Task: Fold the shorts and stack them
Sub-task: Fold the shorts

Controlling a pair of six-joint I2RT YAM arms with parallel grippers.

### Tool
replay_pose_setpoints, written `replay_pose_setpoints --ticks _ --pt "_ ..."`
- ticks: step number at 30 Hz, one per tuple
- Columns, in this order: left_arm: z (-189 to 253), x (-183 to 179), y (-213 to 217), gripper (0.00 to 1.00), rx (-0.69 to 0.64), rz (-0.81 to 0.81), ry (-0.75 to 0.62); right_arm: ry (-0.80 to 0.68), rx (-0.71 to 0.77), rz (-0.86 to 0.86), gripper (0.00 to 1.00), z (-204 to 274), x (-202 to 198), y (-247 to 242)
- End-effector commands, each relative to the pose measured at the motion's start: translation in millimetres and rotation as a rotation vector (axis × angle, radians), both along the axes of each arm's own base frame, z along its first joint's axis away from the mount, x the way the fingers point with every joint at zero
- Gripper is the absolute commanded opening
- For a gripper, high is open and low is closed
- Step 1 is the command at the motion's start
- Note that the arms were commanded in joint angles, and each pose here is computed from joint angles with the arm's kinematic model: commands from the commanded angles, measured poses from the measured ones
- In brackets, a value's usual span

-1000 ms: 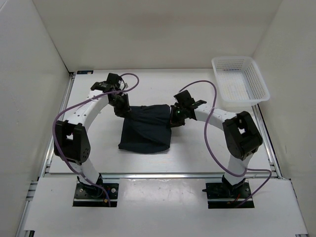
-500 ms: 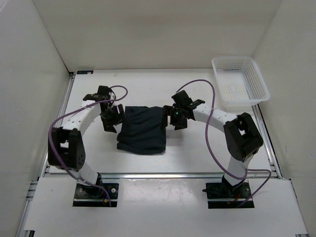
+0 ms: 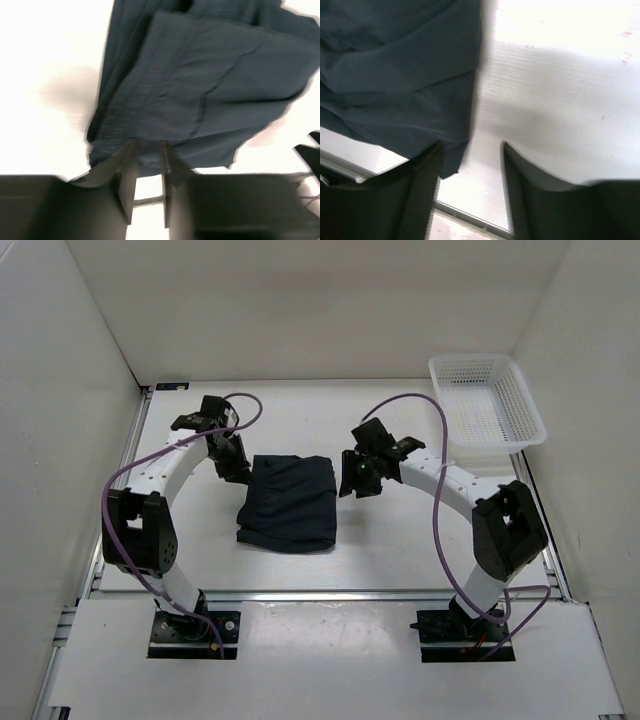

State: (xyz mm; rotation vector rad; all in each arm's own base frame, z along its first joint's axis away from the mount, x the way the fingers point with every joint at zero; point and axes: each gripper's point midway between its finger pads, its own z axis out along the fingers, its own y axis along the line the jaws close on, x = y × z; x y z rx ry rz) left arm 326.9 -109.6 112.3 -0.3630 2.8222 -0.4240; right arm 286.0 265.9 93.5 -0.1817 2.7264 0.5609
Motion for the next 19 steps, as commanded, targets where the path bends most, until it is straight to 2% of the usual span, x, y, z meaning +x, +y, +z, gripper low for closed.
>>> replay_pose_setpoints --ticks 1,2,3,4,5,6,7,8,10,14,19 --pt "26 8 -7 0.26 0.004 -0.018 -0.081 -0.087 -0.051 -0.029 0.51 30 6 -7" --pt "29 8 -7 0.19 0.004 -0.018 -0.081 -0.124 -0.060 -0.048 0.47 42 8 -14" --pt "32 12 -6 0.19 0.012 -0.013 -0.096 -0.154 -0.072 -0.080 0.48 50 10 -21" --pt "40 10 -3 0.19 0.022 -0.007 -0.115 -0.172 -0.101 -0.101 0.53 54 8 -31" --pt "50 12 0 0.22 0.033 -0.010 -0.153 -0.261 -0.137 -0.162 0.61 73 13 -50" --pt "58 13 8 0.37 0.069 0.010 -0.186 -0.303 -0.165 -0.197 0.88 82 14 -62" --pt "80 15 11 0.49 0.074 0.024 -0.266 -0.323 -0.217 -0.229 0.96 84 11 -79" --pt "92 15 15 0.66 0.083 0.036 -0.310 -0.381 -0.229 -0.271 1.00 102 10 -92" --pt "123 12 25 0.97 0.105 0.071 -0.424 -0.468 -0.343 -0.371 1.00 117 13 -127" --pt "156 5 34 0.99 0.112 0.107 -0.546 -0.562 -0.481 -0.497 1.00 143 0 -177" --pt "172 -5 36 0.99 0.093 0.141 -0.592 -0.562 -0.508 -0.529 1.00 141 -12 -191"
